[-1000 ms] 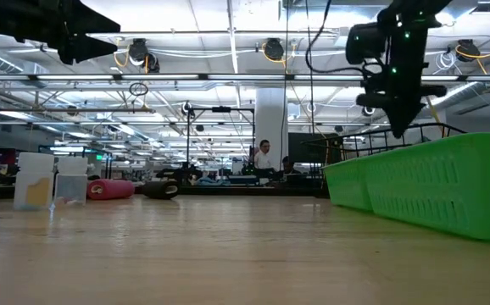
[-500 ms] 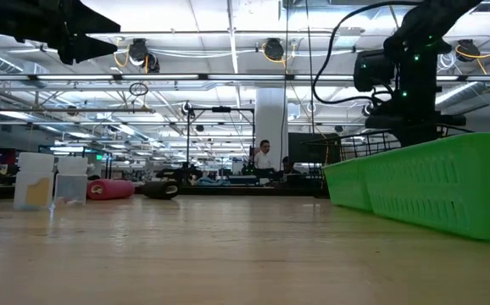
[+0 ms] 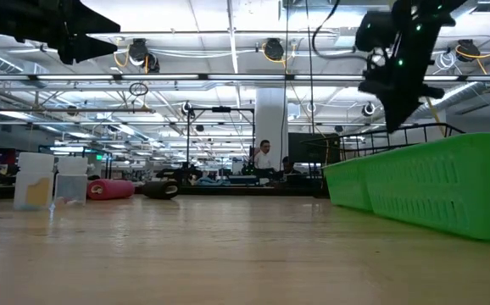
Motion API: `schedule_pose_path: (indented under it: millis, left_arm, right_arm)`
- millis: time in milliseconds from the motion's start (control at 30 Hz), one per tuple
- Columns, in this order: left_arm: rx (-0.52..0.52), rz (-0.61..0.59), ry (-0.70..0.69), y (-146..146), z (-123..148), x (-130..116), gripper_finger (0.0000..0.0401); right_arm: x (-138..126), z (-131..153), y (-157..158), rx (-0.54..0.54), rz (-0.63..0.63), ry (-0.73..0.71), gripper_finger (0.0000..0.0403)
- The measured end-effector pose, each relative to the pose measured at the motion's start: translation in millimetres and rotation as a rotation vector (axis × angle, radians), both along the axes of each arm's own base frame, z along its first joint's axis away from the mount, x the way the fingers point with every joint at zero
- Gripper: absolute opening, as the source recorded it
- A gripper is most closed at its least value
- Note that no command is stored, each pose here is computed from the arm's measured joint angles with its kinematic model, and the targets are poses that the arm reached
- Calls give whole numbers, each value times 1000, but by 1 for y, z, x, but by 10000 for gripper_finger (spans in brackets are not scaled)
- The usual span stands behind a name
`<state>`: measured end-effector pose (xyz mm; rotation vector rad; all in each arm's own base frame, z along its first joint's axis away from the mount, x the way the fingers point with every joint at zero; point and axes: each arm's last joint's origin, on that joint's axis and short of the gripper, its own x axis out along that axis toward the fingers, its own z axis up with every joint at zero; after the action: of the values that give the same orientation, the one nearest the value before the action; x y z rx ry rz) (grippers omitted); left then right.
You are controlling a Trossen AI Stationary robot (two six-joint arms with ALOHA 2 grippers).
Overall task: Pick & Place Medicine items
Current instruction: Put the brown bandage into the top green basket
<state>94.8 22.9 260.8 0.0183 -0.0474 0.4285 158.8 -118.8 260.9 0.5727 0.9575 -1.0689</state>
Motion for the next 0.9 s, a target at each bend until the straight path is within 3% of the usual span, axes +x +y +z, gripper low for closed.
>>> schedule_pose_path:
  millis: [133,300,533,700,900]
  left_arm:
    - [0,0,0,0,0,0,373]
    - [0,0,0,0,0,0,382]
    - [0,0,0,0,0,0,384]
    - [0,0,0,0,0,0,376]
    - [0,0,0,0,0,0,370]
  right_arm:
    - [3,22,8,-166,117,-180,0]
    - [18,40,29,-403,355,-403,0]
    - [40,32,71,-677,680,-642,0]
    - [42,12,98,-701,882,-697,0]
    - [21,-5,119,-676,972,-743,0]
